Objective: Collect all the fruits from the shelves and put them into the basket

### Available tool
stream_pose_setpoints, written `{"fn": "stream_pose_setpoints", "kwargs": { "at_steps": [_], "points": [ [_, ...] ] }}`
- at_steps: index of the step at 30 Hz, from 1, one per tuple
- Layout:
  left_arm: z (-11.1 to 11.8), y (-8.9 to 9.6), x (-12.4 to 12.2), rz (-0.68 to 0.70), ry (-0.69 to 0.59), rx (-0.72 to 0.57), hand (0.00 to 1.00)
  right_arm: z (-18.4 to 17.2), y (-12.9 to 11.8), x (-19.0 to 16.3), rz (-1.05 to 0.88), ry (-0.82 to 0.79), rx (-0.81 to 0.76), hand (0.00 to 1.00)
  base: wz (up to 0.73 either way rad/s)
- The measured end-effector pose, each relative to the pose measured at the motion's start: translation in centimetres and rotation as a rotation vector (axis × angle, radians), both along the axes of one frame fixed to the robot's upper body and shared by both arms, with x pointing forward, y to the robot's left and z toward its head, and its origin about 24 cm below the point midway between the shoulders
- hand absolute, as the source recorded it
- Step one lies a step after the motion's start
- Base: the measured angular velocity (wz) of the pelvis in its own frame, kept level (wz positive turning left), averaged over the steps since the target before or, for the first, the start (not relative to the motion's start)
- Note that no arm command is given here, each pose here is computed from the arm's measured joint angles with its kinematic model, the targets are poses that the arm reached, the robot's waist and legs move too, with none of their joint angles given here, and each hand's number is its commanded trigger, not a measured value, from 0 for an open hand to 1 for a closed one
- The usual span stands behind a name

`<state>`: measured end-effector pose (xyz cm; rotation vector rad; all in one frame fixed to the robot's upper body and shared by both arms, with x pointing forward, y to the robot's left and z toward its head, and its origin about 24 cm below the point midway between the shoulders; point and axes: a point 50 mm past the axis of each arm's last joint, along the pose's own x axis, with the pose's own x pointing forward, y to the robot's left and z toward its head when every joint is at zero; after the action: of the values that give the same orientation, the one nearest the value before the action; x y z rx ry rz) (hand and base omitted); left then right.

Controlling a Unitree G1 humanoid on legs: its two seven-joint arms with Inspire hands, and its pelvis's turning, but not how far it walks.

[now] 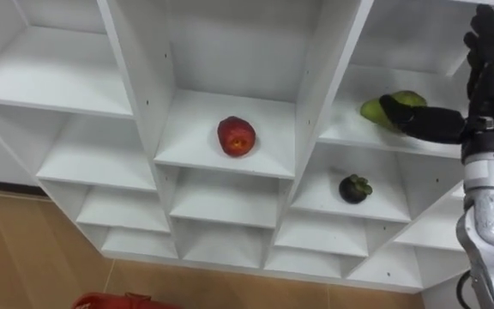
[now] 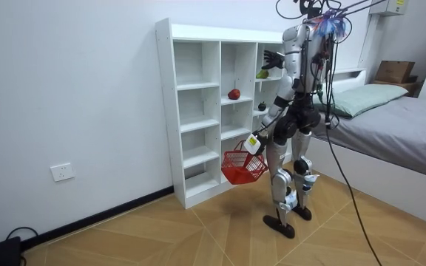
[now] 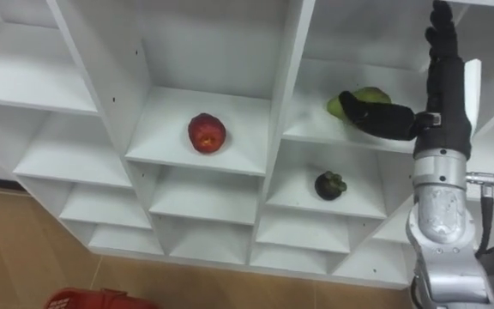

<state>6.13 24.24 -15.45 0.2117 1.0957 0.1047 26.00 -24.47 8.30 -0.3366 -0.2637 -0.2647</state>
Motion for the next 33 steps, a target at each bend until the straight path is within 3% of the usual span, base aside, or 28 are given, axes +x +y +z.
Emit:
{"fn": "stream_pose_setpoints", "kwargs": {
  "at_steps": [18, 24, 33],
  "points": [
    [0.2, -0.2, 0.7, -0.027, -0.017, -0.042, 1.00, 0.3, 0.9, 1.2, 0.083, 0.042, -0.027, 0.00, 0.01],
    [0.2, -0.1, 0.3, -0.030, -0.008, -0.038, 1.00, -2.4, 0.1, 1.8, 0.083, 0.184, -0.048, 0.00, 0.05],
    [0.2, 0.9, -0.3, -0.022, 0.037, -0.021, 1.00, -3.6, -1.2, 2.4, 0.069, 0.288, -0.080, 0.00, 0.01]
  ]
}}
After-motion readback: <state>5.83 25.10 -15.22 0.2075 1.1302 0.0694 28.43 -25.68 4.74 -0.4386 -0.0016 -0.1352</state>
